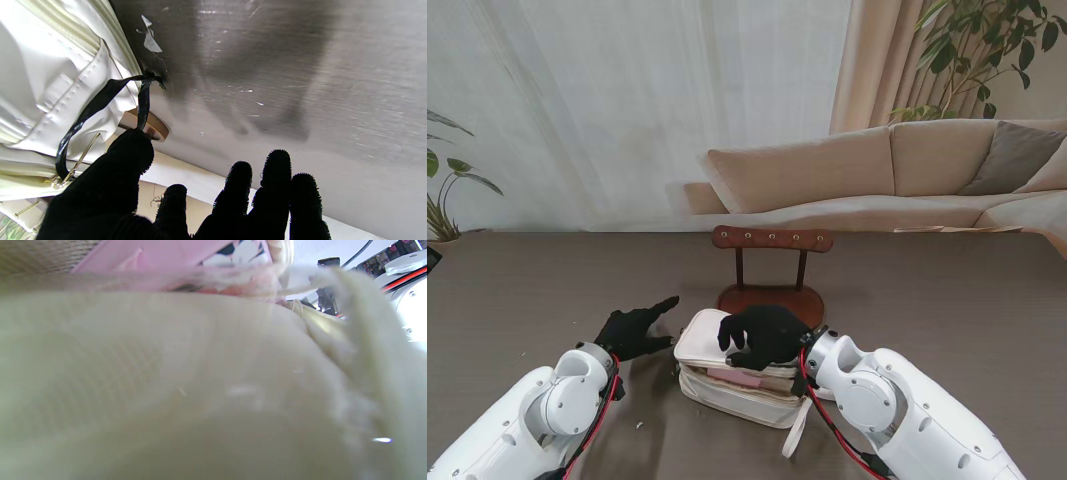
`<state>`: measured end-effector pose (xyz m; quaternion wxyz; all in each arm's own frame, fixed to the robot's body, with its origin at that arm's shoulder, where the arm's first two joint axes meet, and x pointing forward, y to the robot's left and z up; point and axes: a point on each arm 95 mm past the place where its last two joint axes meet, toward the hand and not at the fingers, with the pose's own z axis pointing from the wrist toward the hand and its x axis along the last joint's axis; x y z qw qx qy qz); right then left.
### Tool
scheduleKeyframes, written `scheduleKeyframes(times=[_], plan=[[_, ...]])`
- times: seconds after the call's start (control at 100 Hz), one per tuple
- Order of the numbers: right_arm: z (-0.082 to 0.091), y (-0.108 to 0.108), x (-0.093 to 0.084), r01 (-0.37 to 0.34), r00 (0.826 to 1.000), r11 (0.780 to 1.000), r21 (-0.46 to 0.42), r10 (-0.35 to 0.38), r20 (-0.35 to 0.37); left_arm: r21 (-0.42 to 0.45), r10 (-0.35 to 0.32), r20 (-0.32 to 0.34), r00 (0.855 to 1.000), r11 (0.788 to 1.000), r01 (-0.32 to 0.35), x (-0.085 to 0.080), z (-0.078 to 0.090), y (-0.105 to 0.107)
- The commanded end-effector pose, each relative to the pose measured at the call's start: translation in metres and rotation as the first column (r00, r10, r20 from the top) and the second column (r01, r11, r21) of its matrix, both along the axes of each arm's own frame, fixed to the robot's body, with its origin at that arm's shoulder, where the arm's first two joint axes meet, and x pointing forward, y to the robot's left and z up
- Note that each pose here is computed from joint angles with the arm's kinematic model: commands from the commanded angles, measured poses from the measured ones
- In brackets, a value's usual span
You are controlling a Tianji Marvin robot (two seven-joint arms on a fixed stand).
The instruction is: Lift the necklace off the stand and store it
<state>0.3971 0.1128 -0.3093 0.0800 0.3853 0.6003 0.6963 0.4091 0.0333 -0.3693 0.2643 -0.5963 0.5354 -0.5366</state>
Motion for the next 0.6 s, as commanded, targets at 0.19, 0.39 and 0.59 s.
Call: scheduleKeyframes(times=[0.19, 0.39, 0.59], plan=[[-0.0139, -0.0033, -0.0045, 0.004, 0.999, 1.000, -0.027, -0.005, -0.045, -0.092, -0.062, -0.008, 0.998, 0.994, 0.061, 0.0086, -0.0007, -0.0154], [-0.0146, -0.0044, -0.0042, 0.010, 0.999, 1.000, -0.025, -0.011, -0.051, -0.087, -0.096, -0.021, 0.995, 0.992, 0.094, 0.0072, -0.0007, -0.0162], [-0.0151, -0.0040, -0.0044, 0.011, 0.998, 1.000, -0.020, -0.012, -0.056, -0.104, -0.110, -0.044, 0.993, 0.989, 0.105, 0.0065, -0.0047, -0.0181]])
